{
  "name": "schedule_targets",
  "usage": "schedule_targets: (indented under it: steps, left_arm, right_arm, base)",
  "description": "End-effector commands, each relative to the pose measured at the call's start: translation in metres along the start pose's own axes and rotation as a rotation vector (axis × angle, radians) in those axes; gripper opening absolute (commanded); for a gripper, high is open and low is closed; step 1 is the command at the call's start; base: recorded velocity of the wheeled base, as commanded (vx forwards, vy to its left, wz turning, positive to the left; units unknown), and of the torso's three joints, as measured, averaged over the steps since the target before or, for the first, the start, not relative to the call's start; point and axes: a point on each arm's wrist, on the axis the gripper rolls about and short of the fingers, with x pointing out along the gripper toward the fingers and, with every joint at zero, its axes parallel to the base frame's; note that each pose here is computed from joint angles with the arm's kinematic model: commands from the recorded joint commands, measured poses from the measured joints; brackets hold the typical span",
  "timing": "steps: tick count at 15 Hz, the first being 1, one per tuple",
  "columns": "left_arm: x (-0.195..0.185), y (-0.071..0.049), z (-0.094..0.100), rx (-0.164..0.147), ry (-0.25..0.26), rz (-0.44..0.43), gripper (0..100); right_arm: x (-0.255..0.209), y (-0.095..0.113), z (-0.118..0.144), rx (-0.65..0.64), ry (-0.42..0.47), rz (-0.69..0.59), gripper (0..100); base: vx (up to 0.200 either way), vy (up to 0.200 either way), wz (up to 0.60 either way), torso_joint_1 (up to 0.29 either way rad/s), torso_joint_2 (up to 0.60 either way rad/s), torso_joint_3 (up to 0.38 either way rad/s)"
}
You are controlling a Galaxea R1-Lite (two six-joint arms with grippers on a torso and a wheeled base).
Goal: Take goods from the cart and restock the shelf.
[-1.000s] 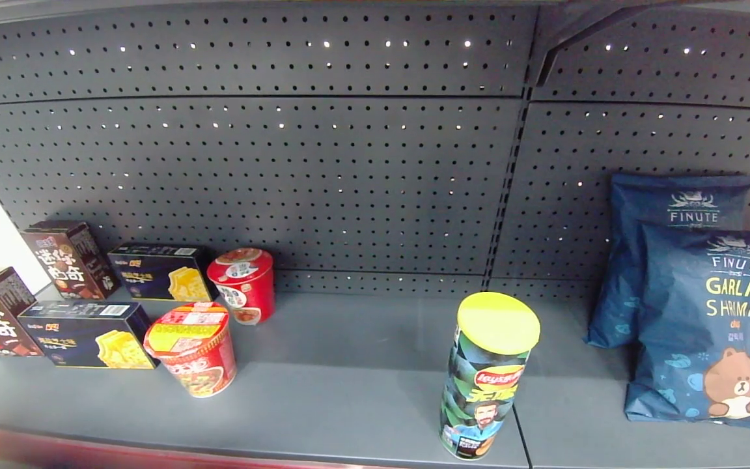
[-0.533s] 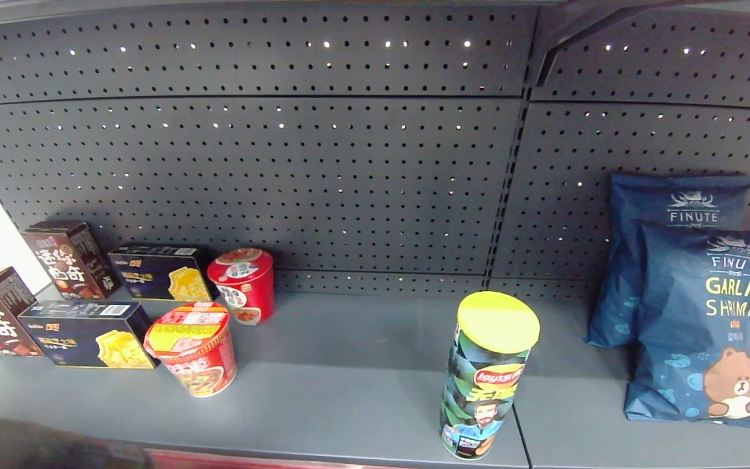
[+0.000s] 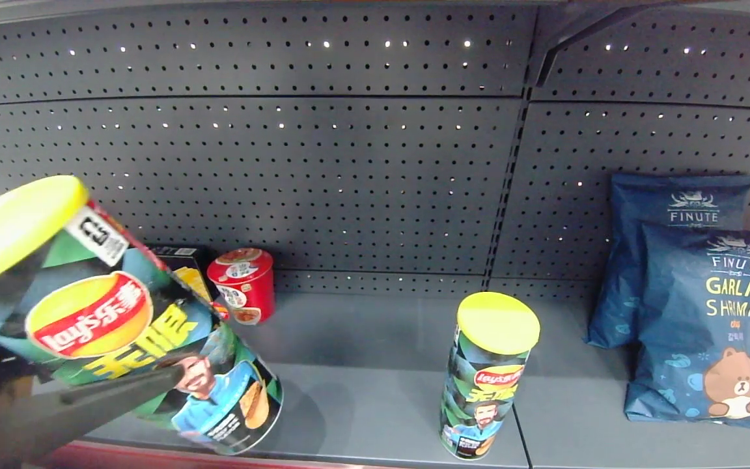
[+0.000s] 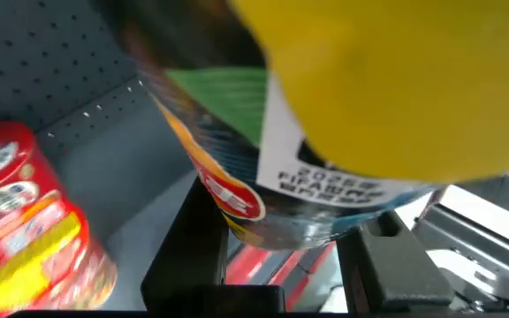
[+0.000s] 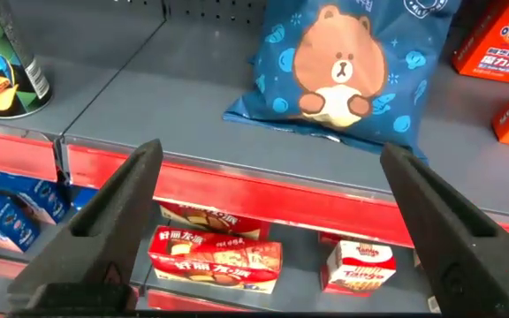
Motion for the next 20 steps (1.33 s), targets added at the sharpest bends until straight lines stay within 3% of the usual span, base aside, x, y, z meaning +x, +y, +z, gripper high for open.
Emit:
schedule_targets:
  steps: [1, 2, 4, 6, 8, 11, 16, 20]
  left_arm:
    - [0.04, 0.03, -0.011, -0.051, 0.081, -0.004, 0]
    - [0.046, 0.034, -0.012, -0.048, 0.083, -0.005, 0]
    - [0.076, 0.055, -0.014, -0.004, 0.078, -0.014, 0]
    - [0.104, 0.065, -0.01, 0.039, 0.086, -0.046, 0]
    - [0.132, 0.069, -0.004, 0.057, 0.096, -0.072, 0]
    - [0.166, 0.084, -0.008, 0.089, 0.129, -0.059, 0]
    - [0.223, 0.092, -0.004, 0.122, 0.107, -0.16, 0]
    - [0.258, 0.092, -0.013, 0.123, 0.124, -0.194, 0]
  right_arm:
    - [0.0, 0.0, 0.0, 0.0, 0.005, 0.002, 100]
    - [0.0, 0.0, 0.0, 0.0, 0.005, 0.0, 100]
    - [0.001, 0.0, 0.0, -0.001, 0.007, 0.0, 100]
    - [0.001, 0.0, 0.0, 0.001, 0.005, -0.003, 100]
    - [0.001, 0.0, 0.0, 0.001, 0.006, -0.009, 100]
    - [0.001, 0.0, 0.0, 0.001, 0.006, -0.007, 100]
    - [0.001, 0.0, 0.0, 0.004, 0.006, -0.009, 100]
    - [0.001, 0.0, 0.0, 0.004, 0.006, -0.007, 100]
  base:
    - [0.0, 0.0, 0.0, 0.0, 0.0, 0.0]
    - [0.0, 0.0, 0.0, 0.0, 0.0, 0.0]
    - [0.0, 0.0, 0.0, 0.0, 0.0, 0.0]
    - [0.0, 0.0, 0.0, 0.0, 0.0, 0.0]
    - [0.0, 0.0, 0.0, 0.0, 0.0, 0.0]
    - [0.0, 0.0, 0.0, 0.0, 0.0, 0.0]
    - [0.0, 0.0, 0.0, 0.0, 0.0, 0.0]
    - [0.0, 0.0, 0.0, 0.0, 0.0, 0.0]
